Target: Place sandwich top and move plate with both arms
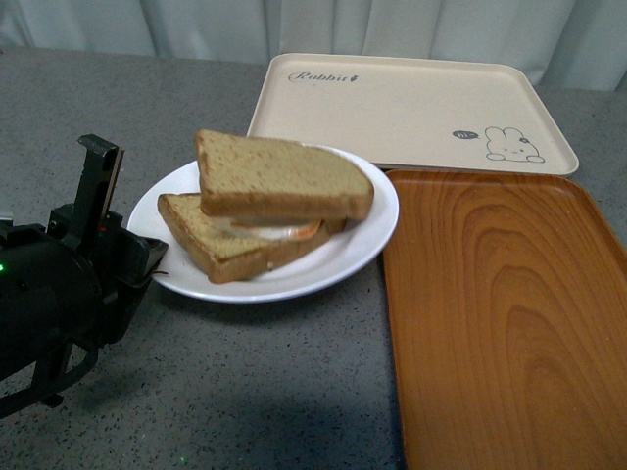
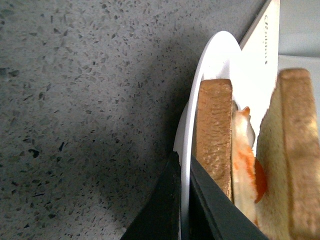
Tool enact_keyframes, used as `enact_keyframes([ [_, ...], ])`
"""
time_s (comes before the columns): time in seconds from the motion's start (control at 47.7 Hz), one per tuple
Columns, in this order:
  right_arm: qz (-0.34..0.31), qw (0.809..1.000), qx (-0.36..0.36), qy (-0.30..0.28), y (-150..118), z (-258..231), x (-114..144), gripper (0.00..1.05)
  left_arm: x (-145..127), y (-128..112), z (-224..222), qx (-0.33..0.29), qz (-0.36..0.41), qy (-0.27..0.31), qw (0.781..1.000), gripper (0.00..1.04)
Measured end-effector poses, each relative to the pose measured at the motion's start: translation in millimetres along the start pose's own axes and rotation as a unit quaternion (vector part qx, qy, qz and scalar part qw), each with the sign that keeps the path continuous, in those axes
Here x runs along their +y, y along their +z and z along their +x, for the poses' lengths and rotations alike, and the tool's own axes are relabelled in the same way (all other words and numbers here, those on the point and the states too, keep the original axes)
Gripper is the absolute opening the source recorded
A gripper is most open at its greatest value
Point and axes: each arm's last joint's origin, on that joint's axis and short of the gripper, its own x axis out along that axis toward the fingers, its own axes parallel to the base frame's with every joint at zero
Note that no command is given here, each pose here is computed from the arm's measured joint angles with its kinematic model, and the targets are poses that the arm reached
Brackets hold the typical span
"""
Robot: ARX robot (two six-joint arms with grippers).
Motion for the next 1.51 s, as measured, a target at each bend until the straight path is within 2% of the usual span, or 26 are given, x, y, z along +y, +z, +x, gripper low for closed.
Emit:
enact_keyframes([
  [0.419, 0.000, 1.000, 0.000, 0.000, 0, 0, 0, 0.96, -10, 16, -6, -0.031, -0.009, -0.025, 0.999, 0.04],
  [0.545, 0.000, 1.000, 0.000, 0.000, 0, 0, 0, 0.96, -30, 24, -2, -0.044, -0.010, -0.050, 0.998, 0.04],
  [0.755, 0.000, 1.000, 0.000, 0.000, 0, 0, 0, 0.96, -81, 32, 15, -0.054, 0.004, -0.095, 0.994, 0.04],
  [0.965, 0.000, 1.000, 0.000, 0.000, 0, 0, 0, 0.96, -112, 20, 44, -0.048, 0.042, -0.101, 0.993, 0.04],
  [1.51, 0.000, 1.000, 0.000, 0.000, 0, 0, 0, 0.96, -142, -9, 107, -0.050, 0.073, -0.082, 0.993, 0.04],
])
